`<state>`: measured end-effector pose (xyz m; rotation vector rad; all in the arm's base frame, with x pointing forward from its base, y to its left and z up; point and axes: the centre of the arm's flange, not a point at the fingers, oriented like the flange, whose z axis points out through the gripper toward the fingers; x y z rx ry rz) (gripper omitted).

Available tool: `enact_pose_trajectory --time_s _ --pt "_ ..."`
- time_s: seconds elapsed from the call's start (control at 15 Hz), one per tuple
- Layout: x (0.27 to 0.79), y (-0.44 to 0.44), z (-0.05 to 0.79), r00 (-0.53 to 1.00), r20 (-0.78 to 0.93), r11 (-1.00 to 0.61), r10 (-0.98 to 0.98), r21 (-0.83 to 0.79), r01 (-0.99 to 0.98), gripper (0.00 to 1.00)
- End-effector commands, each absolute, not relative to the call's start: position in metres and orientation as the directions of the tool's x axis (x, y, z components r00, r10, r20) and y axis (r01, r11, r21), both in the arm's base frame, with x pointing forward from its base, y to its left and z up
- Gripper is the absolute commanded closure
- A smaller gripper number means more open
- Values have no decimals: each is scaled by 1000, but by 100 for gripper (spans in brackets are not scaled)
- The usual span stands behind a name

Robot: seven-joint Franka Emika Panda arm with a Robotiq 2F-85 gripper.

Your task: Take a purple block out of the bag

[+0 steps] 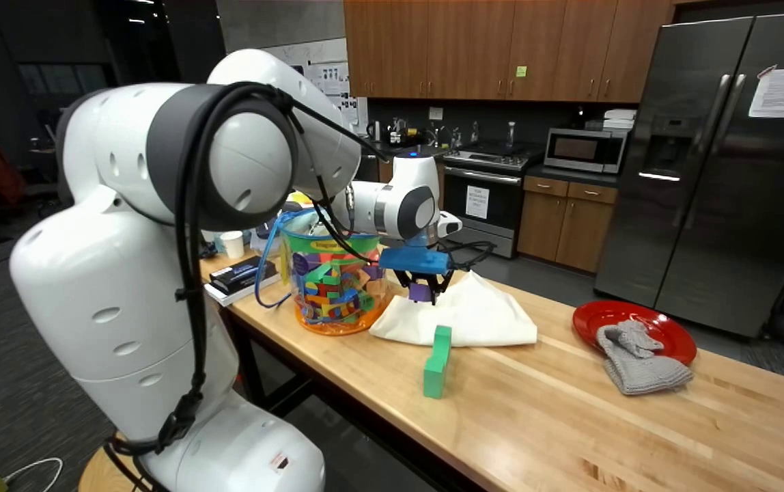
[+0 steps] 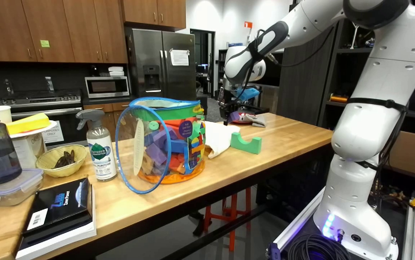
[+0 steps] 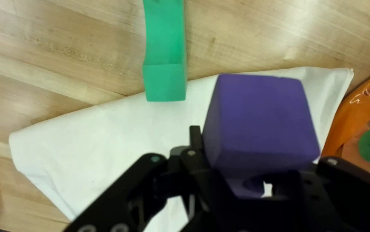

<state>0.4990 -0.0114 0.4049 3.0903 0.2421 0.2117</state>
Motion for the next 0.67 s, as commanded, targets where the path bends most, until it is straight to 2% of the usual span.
enact_pose_trajectory --time_s 0.0,0.6 --pt "513 -20 388 978 129 -987 163 37 159 84" --pt "520 -30 357 986 100 -990 135 45 131 84"
